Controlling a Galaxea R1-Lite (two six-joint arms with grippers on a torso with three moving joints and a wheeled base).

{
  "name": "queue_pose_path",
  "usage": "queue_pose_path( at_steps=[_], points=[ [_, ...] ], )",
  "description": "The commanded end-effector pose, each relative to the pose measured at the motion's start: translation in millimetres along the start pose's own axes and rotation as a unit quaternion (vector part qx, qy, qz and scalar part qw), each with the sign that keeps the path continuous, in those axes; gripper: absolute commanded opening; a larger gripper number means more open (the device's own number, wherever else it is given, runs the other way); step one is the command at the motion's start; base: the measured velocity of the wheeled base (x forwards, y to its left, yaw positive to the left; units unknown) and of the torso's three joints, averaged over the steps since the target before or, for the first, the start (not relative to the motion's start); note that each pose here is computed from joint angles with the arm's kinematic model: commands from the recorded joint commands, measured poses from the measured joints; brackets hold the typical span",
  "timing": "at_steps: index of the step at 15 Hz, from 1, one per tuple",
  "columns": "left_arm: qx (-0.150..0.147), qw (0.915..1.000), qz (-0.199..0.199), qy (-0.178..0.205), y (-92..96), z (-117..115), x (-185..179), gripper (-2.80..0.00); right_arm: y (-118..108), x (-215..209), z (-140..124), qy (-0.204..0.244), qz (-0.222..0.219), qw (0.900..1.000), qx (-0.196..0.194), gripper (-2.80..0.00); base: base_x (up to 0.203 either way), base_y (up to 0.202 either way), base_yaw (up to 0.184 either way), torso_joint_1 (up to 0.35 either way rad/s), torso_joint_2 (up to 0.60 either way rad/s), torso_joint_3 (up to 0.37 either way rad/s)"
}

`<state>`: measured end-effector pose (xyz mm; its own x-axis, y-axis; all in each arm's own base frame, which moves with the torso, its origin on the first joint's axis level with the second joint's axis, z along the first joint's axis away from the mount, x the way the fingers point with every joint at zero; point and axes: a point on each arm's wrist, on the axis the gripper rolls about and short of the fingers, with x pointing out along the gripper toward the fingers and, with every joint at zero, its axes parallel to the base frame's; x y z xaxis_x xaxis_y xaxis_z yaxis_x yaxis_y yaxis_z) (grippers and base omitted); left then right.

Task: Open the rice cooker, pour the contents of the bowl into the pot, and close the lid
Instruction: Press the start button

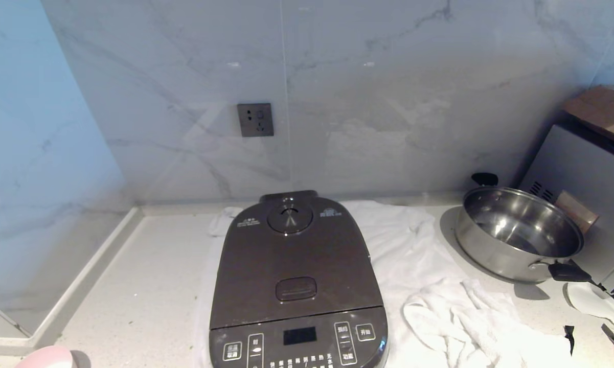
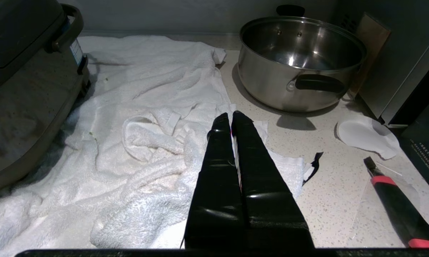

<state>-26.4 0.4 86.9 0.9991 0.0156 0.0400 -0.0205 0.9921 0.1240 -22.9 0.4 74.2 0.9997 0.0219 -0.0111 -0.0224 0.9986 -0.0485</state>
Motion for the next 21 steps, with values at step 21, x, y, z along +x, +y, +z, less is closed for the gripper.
queue_pose_path(
  at_steps=[21],
  points=[
    [-0.004, 0.9988, -0.029, 0.040, -2.6, -11.7, 1.4, -2.80, 0.0, 0.1, 0.0, 0.001, 0.001, 1.000, -0.001, -2.80, 0.000, 0.000, 0.000, 0.000, 0.00, 0.000]
  ],
)
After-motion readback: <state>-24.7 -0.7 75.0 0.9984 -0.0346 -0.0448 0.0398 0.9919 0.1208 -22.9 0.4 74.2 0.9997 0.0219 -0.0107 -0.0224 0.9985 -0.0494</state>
